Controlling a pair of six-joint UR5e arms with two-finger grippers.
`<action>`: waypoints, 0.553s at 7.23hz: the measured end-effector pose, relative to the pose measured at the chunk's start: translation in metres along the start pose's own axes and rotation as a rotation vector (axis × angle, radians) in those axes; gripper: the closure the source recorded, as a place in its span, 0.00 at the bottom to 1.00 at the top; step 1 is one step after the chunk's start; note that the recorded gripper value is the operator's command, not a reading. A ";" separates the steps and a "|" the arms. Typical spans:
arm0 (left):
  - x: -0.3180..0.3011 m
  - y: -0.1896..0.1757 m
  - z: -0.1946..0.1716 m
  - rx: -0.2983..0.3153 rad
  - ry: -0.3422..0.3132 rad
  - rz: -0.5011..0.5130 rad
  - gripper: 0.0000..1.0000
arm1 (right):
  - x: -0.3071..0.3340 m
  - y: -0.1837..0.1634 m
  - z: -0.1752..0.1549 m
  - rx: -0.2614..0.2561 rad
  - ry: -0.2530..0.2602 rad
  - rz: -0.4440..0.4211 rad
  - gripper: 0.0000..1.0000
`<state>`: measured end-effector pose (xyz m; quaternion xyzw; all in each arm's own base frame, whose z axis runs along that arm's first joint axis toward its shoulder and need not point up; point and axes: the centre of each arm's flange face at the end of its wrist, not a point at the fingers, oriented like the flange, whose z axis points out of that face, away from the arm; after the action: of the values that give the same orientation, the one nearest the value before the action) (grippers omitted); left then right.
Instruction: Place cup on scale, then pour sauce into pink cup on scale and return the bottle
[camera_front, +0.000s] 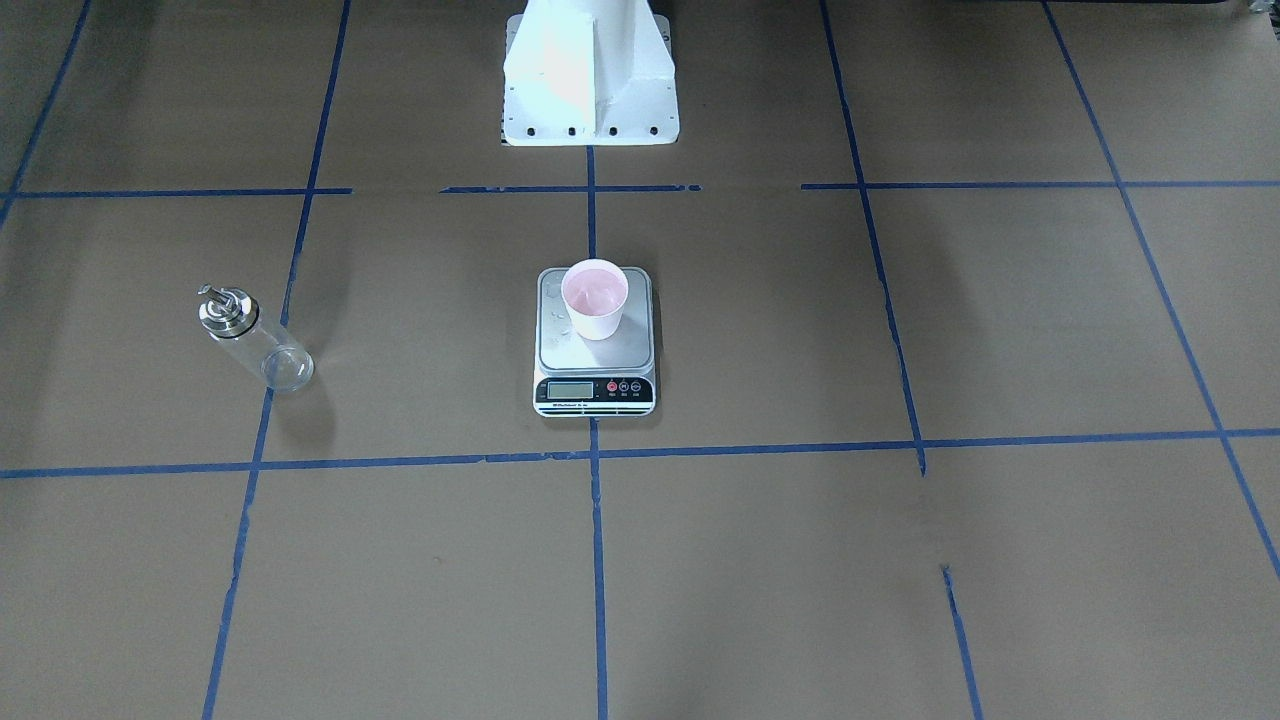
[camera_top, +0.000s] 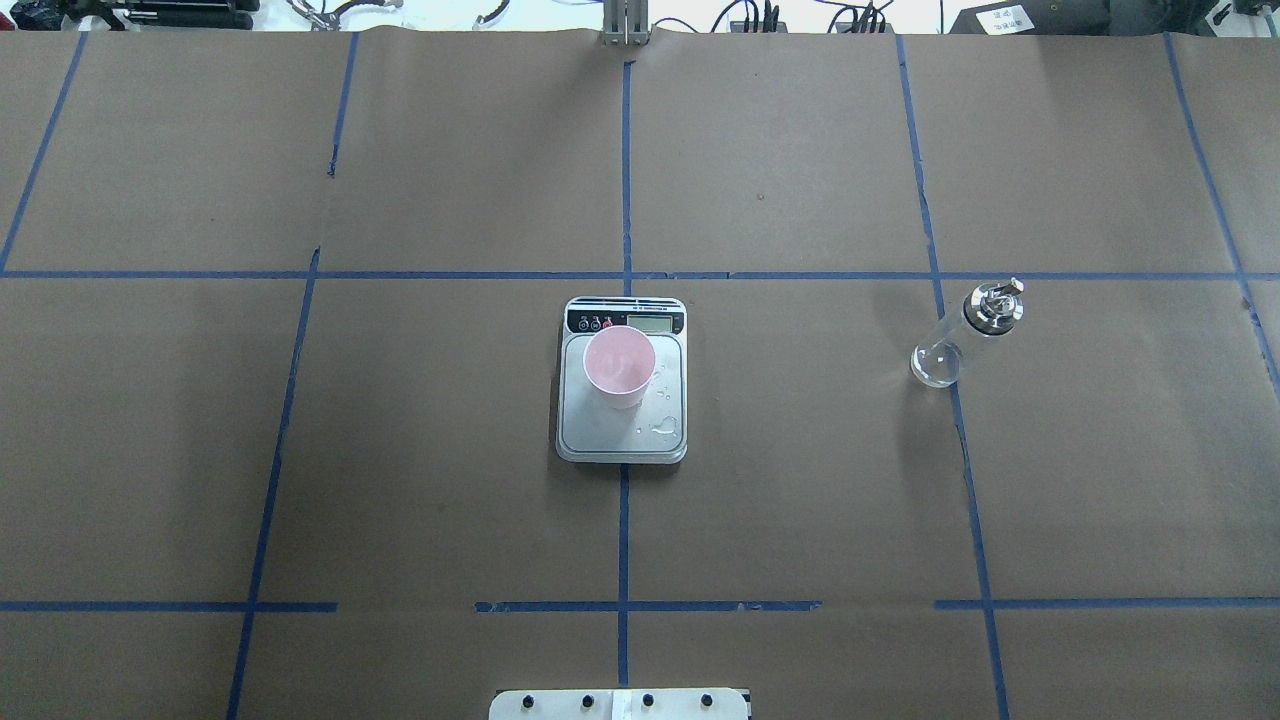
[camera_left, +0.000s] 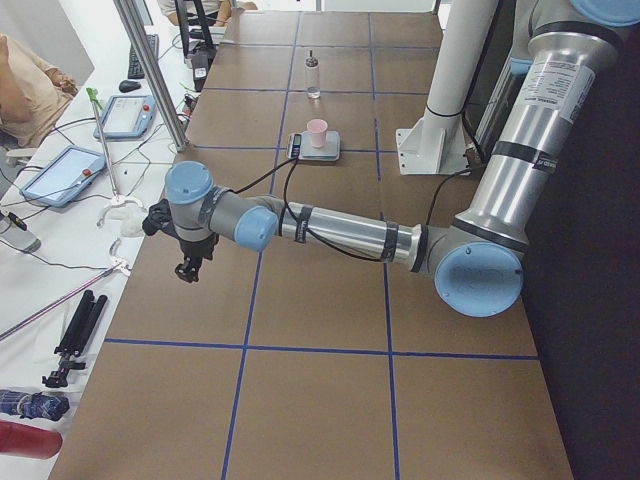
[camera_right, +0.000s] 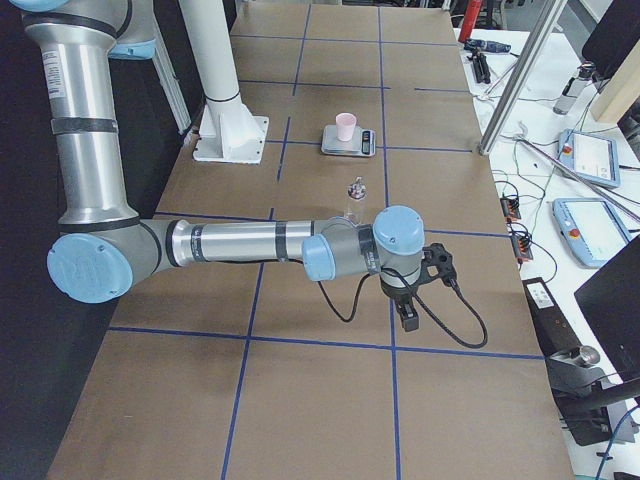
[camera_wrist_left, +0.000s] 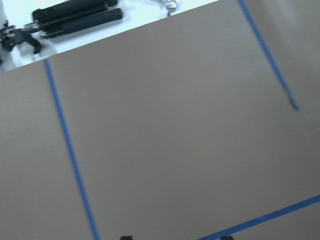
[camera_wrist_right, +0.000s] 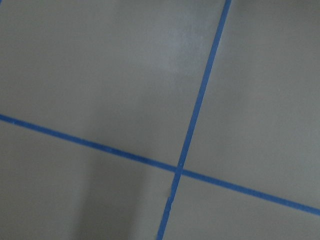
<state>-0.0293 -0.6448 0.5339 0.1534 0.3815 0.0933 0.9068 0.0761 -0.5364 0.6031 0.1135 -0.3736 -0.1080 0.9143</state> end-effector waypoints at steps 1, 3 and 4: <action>-0.007 0.005 -0.014 -0.049 0.004 -0.049 0.04 | -0.001 0.005 0.004 -0.077 -0.026 -0.018 0.00; 0.025 0.032 -0.049 -0.125 0.007 -0.109 0.00 | -0.012 0.010 0.002 -0.149 -0.047 -0.016 0.00; 0.029 0.065 -0.046 -0.129 0.008 -0.100 0.00 | -0.012 0.013 0.004 -0.161 -0.045 -0.006 0.00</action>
<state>-0.0461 -0.5656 0.5067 0.0750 0.3857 0.0728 0.9167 0.0664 -0.5213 0.6019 0.0384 -0.3838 -0.1430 0.9114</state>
